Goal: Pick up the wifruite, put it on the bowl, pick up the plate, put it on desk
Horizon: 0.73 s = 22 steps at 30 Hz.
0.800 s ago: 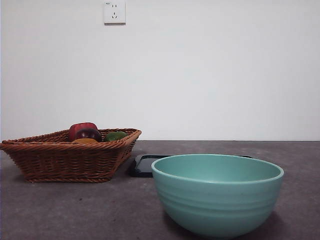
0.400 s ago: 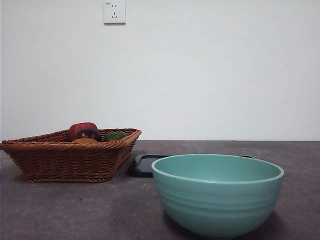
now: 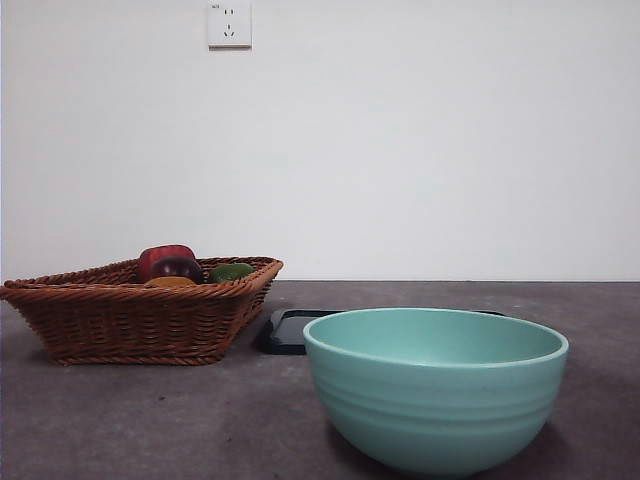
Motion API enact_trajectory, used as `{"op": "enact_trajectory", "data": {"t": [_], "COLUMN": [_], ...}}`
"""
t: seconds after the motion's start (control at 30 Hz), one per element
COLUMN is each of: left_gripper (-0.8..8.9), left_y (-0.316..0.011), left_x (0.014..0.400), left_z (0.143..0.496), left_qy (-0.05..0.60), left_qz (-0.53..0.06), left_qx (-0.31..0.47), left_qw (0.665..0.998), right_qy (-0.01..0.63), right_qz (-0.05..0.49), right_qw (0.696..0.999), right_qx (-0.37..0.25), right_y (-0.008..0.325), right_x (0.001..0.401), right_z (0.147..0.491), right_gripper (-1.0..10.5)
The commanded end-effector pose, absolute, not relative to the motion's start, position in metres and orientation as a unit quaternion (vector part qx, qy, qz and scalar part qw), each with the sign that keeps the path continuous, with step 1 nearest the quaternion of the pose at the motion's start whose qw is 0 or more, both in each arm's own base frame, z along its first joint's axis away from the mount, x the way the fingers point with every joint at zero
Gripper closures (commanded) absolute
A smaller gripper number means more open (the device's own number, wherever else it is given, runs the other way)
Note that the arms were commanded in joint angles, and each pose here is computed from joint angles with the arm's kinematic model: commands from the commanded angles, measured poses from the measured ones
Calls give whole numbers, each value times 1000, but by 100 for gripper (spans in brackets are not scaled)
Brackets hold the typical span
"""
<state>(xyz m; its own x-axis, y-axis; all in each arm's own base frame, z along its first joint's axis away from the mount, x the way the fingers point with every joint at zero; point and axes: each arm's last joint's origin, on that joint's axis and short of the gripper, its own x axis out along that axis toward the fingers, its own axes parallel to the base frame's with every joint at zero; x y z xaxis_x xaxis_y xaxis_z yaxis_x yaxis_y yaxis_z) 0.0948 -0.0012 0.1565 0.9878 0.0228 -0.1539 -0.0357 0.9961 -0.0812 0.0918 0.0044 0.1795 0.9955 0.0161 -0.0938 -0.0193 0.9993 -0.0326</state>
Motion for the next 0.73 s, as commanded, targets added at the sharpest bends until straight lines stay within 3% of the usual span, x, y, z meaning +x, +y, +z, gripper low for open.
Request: {"op": "enact_trajectory", "data": {"t": [0.03, 0.13, 0.73], "left_gripper": [802, 802, 802], "left_y": [-1, -1, -1], "left_x": [96, 96, 96], "left_z": [149, 149, 149], "left_qy": [88, 88, 88], "left_qz": [16, 16, 16], "left_qx": [-36, -36, -36], "left_qw": [995, 995, 995], "right_qy": [56, 81, 86], "right_qz": [24, 52, 10], "right_qw": [998, 995, 996], "right_qx": [-5, -7, -5], "right_y": [5, 6, 1], "right_x": [94, 96, 96], "right_z": [163, 150, 150], "right_gripper": [941, 941, 941]}}
